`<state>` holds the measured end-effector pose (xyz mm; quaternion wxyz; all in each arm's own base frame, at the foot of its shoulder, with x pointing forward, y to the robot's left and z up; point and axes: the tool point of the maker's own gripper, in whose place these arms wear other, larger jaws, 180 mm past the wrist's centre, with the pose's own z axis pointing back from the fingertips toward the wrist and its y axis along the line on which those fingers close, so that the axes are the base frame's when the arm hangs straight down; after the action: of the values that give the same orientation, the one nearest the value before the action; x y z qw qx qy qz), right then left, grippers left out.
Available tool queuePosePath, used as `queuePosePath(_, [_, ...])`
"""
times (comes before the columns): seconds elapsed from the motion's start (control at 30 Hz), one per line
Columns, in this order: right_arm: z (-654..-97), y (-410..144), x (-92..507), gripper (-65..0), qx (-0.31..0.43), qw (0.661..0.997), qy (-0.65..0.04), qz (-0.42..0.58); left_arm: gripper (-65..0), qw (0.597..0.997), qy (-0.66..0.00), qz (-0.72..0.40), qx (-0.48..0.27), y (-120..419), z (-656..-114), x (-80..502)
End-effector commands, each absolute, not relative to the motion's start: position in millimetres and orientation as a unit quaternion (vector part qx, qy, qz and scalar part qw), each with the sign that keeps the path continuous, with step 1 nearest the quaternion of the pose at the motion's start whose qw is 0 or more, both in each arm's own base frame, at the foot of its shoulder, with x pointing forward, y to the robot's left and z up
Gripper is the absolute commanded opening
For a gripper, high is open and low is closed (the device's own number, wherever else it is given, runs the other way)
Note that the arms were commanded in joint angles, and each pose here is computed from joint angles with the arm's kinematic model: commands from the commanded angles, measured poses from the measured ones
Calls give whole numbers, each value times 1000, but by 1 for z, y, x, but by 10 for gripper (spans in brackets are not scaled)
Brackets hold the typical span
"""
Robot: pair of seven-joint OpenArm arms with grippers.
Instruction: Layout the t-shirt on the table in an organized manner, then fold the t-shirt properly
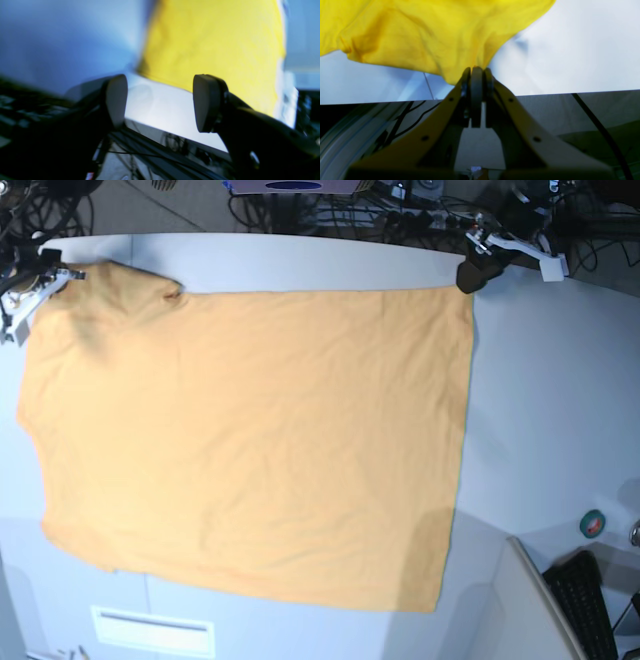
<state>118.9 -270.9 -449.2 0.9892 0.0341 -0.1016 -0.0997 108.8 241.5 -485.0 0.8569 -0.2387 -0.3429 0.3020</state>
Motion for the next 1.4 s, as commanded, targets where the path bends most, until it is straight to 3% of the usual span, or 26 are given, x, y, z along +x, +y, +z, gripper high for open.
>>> queuePosePath(0.0, [-444,-277,123,-650,26,989,-111,-95,-247,871,-317,303,-222,245,-493,96])
queuePosePath(1.37, [-443,-276,128,-650,28,988,-117,-96,-255,871,-293,275,-282,189,-511,125])
